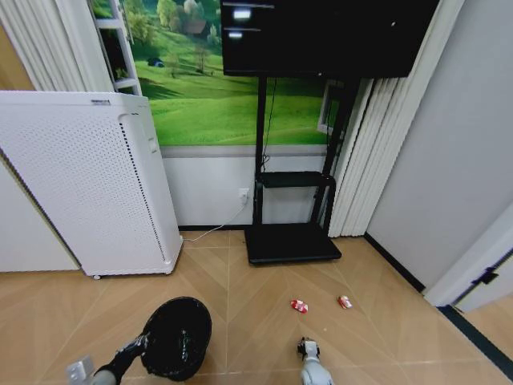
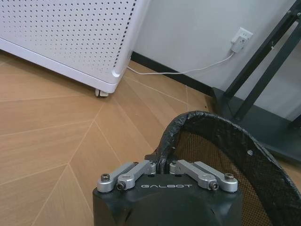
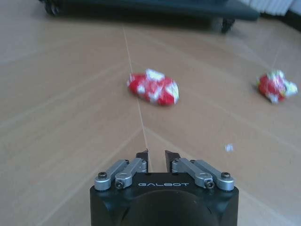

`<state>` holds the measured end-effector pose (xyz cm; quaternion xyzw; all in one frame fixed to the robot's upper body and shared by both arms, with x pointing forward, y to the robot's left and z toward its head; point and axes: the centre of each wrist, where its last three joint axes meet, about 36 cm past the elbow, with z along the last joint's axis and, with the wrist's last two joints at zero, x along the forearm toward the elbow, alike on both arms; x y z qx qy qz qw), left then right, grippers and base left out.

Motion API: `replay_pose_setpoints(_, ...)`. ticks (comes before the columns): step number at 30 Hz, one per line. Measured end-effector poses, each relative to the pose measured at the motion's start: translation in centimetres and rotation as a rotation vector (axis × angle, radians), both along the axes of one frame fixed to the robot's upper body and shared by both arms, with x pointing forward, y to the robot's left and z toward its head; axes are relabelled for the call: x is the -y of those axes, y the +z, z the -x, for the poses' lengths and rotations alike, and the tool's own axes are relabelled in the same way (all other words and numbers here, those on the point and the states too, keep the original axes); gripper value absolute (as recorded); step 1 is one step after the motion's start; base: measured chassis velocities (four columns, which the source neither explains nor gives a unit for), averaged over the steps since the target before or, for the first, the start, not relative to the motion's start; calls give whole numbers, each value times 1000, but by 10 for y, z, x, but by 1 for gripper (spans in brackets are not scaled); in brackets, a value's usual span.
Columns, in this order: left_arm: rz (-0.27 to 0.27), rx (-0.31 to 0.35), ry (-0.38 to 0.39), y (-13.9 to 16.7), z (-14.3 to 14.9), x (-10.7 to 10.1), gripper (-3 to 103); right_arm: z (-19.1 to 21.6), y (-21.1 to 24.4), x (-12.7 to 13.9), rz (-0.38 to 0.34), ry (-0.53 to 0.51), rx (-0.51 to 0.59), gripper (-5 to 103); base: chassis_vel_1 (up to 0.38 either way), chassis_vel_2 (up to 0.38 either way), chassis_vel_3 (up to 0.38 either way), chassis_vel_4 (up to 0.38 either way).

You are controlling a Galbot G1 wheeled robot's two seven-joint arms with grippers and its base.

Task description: Pick up the trash bin and place the garbage on the floor into it.

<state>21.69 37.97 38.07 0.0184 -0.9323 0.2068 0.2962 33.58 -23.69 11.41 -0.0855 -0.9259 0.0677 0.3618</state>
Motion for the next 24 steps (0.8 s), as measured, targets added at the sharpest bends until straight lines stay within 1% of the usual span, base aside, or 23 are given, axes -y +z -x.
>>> replay_pose_setpoints(1,0,0,0,0,0,0,7,0,0,0,0,0,0,21,0,0,0,0)
replay_pose_setpoints(2,-1,-1,-3,0,0,0,7,-3,3,2,10,37,39,27,0,0,0,0)
replay_pose_setpoints(3,-1,-1,-3,0,0,0,7,-3,3,2,10,37,39,27,0,0,0,0)
replay_pose_setpoints(6,-1,3,-8,1,-2,2,7,-14,9,7,39,129,103,43,0,0,0,0)
replay_pose_setpoints(7,-1,3,-8,1,-2,2,7,-14,9,7,39,129,103,43,0,0,0,0)
replay_pose_setpoints(11,0,8,-7,2,-3,4,7,-32,12,10,84,185,119,65,0,0,0,0)
replay_pose_setpoints(12,0,8,-7,2,-3,4,7,-32,12,10,84,185,119,65,0,0,0,0)
replay_pose_setpoints(14,1,8,-3,2,-2,4,7,-44,12,13,109,236,119,75,0,0,0,0)
replay_pose_setpoints(15,1,8,-3,2,-2,4,7,-44,12,13,109,236,119,75,0,0,0,0)
replay_pose_setpoints(18,2,11,1,2,-2,5,7,-56,13,16,127,275,118,91,0,0,0,0)
replay_pose_setpoints(19,2,11,1,2,-2,5,7,-56,13,16,127,275,118,91,0,0,0,0)
replay_pose_setpoints(20,2,13,3,2,-1,6,7,-58,14,17,127,290,114,96,0,0,0,0)
replay_pose_setpoints(24,2,14,7,1,0,6,7,-62,11,21,128,331,91,100,0,0,0,0)
